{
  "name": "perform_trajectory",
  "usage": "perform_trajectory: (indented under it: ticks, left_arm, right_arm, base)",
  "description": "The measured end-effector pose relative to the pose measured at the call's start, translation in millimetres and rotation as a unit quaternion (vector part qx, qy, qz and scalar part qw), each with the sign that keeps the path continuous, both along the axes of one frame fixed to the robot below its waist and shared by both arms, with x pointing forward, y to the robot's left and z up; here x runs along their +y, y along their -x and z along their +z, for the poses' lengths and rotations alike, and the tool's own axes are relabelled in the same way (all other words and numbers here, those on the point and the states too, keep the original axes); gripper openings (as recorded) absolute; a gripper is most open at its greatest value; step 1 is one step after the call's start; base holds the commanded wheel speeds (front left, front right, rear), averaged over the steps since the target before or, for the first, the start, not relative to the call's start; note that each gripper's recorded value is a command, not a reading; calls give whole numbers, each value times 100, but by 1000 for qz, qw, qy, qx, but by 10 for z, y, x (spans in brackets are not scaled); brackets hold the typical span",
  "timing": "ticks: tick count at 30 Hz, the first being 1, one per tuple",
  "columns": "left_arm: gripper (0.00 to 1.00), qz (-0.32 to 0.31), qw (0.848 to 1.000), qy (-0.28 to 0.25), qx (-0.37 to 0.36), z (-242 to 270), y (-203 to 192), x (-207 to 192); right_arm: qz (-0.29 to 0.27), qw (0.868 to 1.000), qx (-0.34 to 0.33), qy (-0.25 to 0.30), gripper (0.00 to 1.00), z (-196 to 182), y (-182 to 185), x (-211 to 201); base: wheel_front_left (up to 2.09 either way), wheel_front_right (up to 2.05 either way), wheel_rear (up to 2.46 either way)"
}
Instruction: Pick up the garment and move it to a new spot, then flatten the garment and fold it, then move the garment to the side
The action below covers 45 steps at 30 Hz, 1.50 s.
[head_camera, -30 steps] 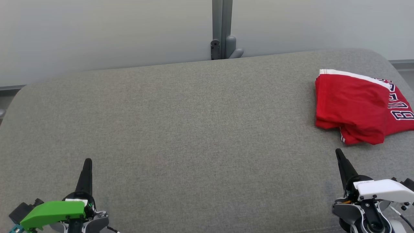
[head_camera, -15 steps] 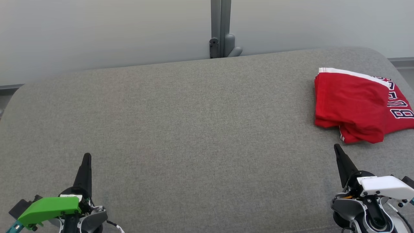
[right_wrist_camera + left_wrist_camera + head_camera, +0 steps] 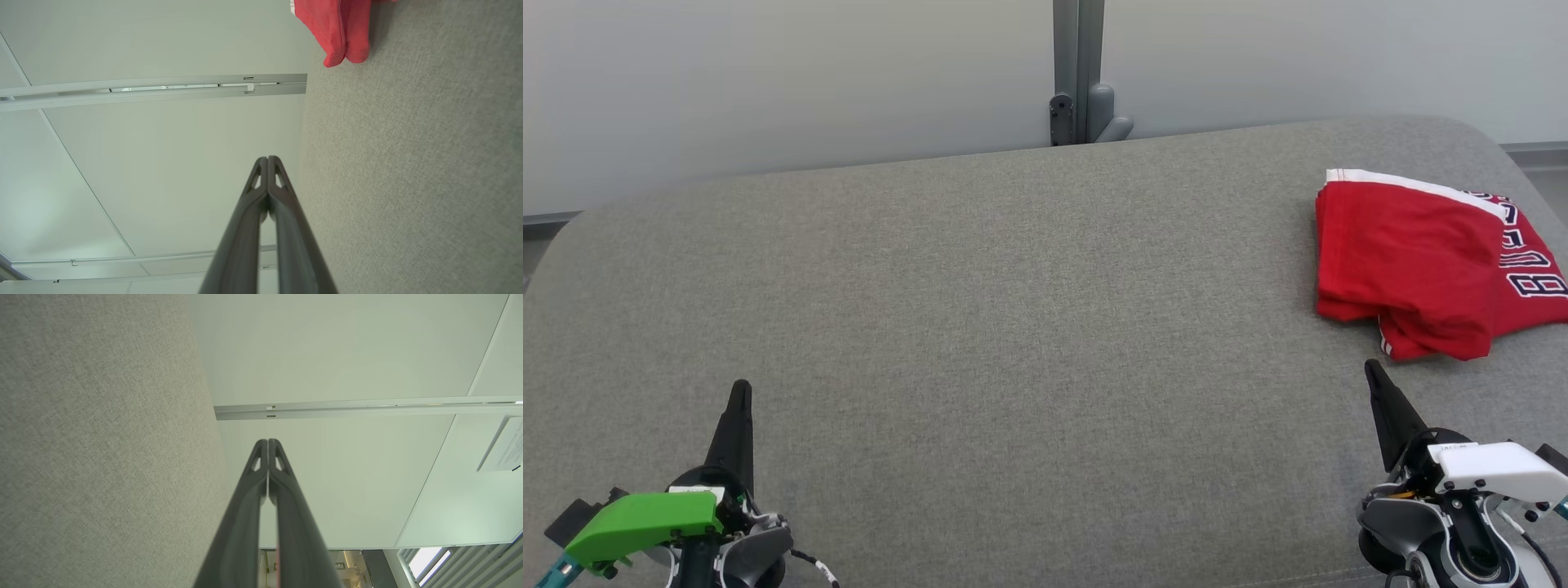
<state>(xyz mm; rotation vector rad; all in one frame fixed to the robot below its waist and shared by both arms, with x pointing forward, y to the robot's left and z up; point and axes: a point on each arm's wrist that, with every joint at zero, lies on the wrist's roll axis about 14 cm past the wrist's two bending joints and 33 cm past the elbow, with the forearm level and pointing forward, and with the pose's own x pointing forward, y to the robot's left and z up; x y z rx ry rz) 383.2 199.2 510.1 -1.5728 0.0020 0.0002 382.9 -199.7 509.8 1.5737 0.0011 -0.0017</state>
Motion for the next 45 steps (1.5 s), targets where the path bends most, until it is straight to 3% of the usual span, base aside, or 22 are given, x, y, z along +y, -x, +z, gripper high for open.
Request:
perform_trajectory:
  ticks: [45]
  left_arm:
    - [0,0,1000,2,-1,2,0,0]
  right_arm:
    - [0,1000,-1,0,0,5,-3,0]
  base:
    - [0,0,0]
